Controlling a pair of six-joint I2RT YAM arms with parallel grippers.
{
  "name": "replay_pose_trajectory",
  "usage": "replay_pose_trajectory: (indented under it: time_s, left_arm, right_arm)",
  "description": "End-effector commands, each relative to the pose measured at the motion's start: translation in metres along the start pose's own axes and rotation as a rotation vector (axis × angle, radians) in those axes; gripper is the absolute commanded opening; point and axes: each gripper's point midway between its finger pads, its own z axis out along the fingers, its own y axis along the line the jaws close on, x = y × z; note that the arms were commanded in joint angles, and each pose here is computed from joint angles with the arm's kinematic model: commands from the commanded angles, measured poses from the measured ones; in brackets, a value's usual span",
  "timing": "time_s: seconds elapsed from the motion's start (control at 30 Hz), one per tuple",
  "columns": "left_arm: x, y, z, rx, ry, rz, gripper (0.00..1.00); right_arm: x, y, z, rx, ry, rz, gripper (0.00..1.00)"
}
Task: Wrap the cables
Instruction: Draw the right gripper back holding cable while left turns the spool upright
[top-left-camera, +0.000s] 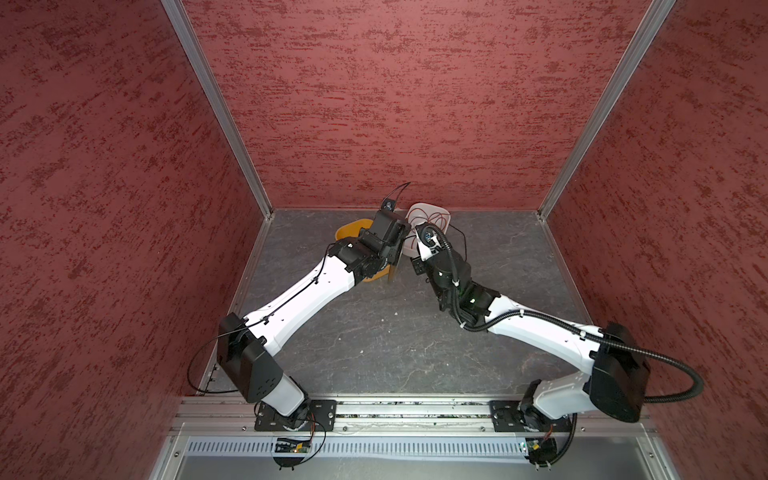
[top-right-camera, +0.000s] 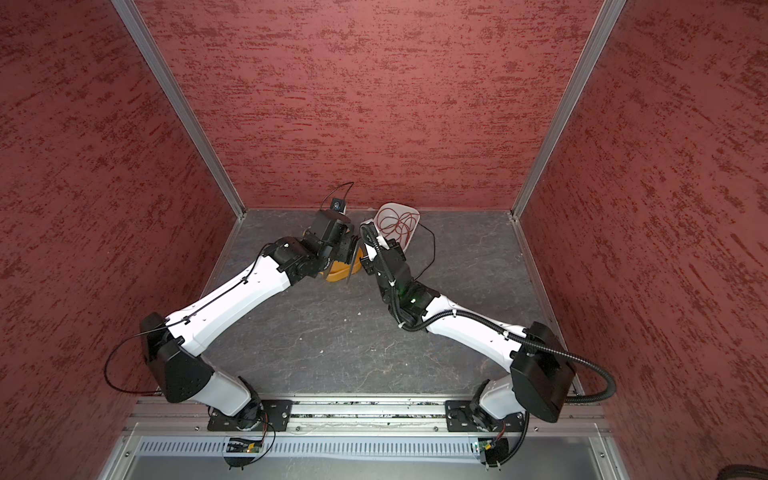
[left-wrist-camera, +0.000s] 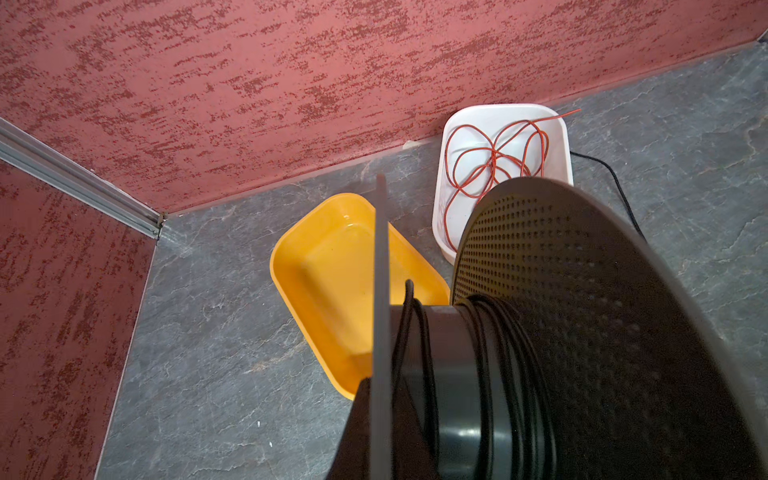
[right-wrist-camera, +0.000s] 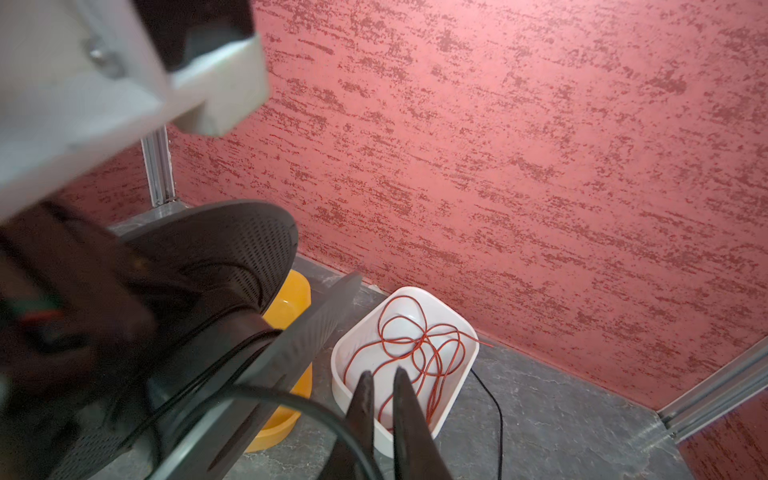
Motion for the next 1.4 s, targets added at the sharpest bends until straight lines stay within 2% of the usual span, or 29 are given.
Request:
replay_pose_trajectory:
  time_s: [0.0,0.2,0.43,0.63,0.77,1.03,1.27,1.37]
  left_arm:
    - [-0.017,0.005,-0.018,0.025,-0.072,0.002,0.00]
    - [-0.017,-0.015,-0.027,0.132,-0.085,0.046,0.00]
    - [-0.014,-0.034,-0.038,0.267,-0.083,0.081,0.00]
    - [-0.025,-0.037,-0.066,0.426,-0.136,0.000,0.00]
    - [-0.035,-0.023,-0.078,0.458,-0.171,-0.079,0.00]
    - [-0.052,0.023,-0.076,0.550,-0.187,-0.415,0.00]
    - [-0.059,0.031,-0.075,0.531,-0.196,-0.451,0.00]
    - [-0.061,0.029,-0.078,0.551,-0.193,-0.447,0.00]
  right_arm:
    - [-0.018,-0.017,0.004,-0.022,-0.001,0.048,0.12]
    - [-0.006,-0.036,0.022,-0.108,0.097,0.092,0.12]
    - [0.020,-0.067,0.040,-0.172,0.193,0.241,0.12]
    - [0.072,-0.083,0.062,-0.202,0.316,0.361,0.10]
    - [0.099,-0.084,0.063,-0.192,0.341,0.359,0.11]
    - [0.136,-0.060,0.043,-0.286,0.343,0.450,0.17]
    - [0.147,-0.038,0.015,-0.409,0.319,0.501,0.28]
    - [0.143,-0.036,-0.001,-0.434,0.291,0.492,0.38]
